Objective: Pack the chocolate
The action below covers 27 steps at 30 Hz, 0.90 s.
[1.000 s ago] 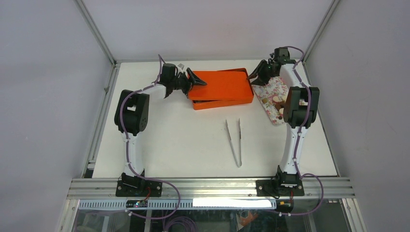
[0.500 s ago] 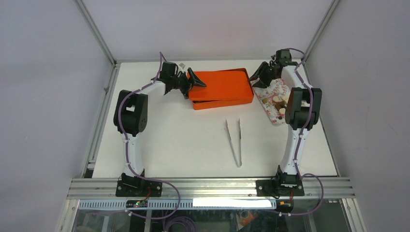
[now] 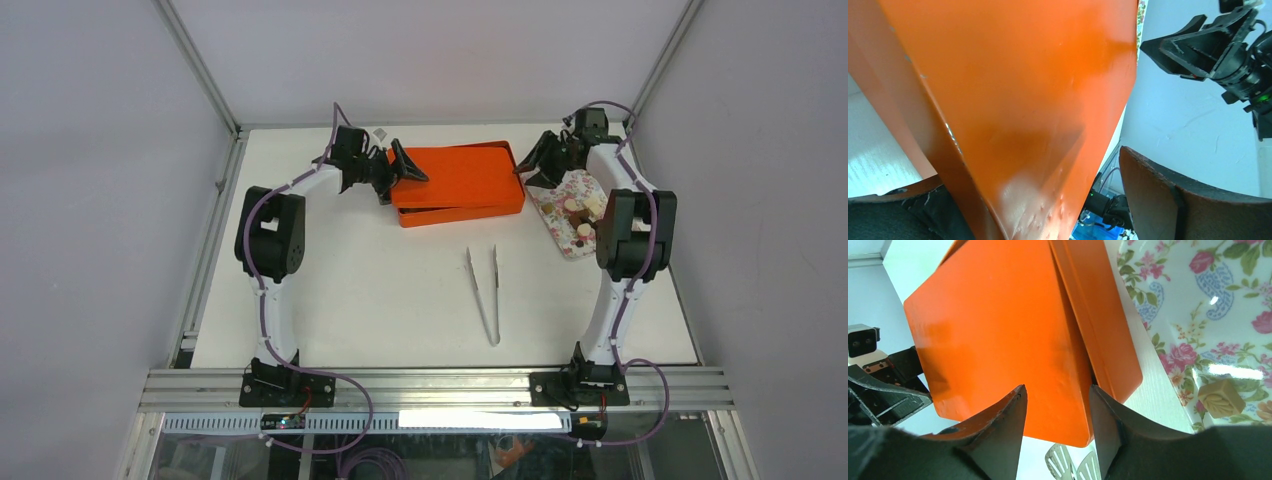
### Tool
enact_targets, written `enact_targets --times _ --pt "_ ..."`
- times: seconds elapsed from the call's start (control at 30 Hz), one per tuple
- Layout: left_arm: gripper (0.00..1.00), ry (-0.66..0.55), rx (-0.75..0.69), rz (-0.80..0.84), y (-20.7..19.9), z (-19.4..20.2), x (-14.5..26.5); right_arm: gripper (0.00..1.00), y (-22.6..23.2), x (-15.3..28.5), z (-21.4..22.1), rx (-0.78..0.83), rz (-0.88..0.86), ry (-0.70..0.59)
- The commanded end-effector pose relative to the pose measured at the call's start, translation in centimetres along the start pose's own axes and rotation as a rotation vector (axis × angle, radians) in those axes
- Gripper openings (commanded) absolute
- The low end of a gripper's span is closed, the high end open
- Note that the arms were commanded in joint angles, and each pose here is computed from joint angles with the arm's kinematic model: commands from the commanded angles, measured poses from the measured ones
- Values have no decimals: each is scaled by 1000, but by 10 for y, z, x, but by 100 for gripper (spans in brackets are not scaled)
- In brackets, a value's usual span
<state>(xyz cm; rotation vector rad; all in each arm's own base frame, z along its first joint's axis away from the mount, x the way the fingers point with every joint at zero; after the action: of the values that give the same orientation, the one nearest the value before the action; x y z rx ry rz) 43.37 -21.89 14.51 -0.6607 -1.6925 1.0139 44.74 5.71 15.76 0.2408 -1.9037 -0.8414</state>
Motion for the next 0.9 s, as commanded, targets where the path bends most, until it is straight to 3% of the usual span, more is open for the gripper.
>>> enact_targets --times 0.0,0.67,0.87 --pt "87 -17 -102 -12 -20 0 15 52 22 26 -10 94 -60 -95" --pt "92 -13 -95 -71 -7 5 28 50 14 10 -2 64 -90 -30" --pt "99 -15 -109 -105 -6 5 39 50 15 10 -4 62 -93 -35"
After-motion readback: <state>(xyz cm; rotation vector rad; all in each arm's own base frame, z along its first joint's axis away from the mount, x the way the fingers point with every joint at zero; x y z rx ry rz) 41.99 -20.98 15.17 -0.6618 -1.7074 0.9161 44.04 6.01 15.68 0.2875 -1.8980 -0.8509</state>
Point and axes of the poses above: each gripper's point midway between its finger pads, its own x axis back along the fingers, its own y axis along the line the jaws close on, z = x × y, the point moved 7 cm from there along x, back along the fingers, and after that the axes turned 1 degree about x, right-handed, at the moved point
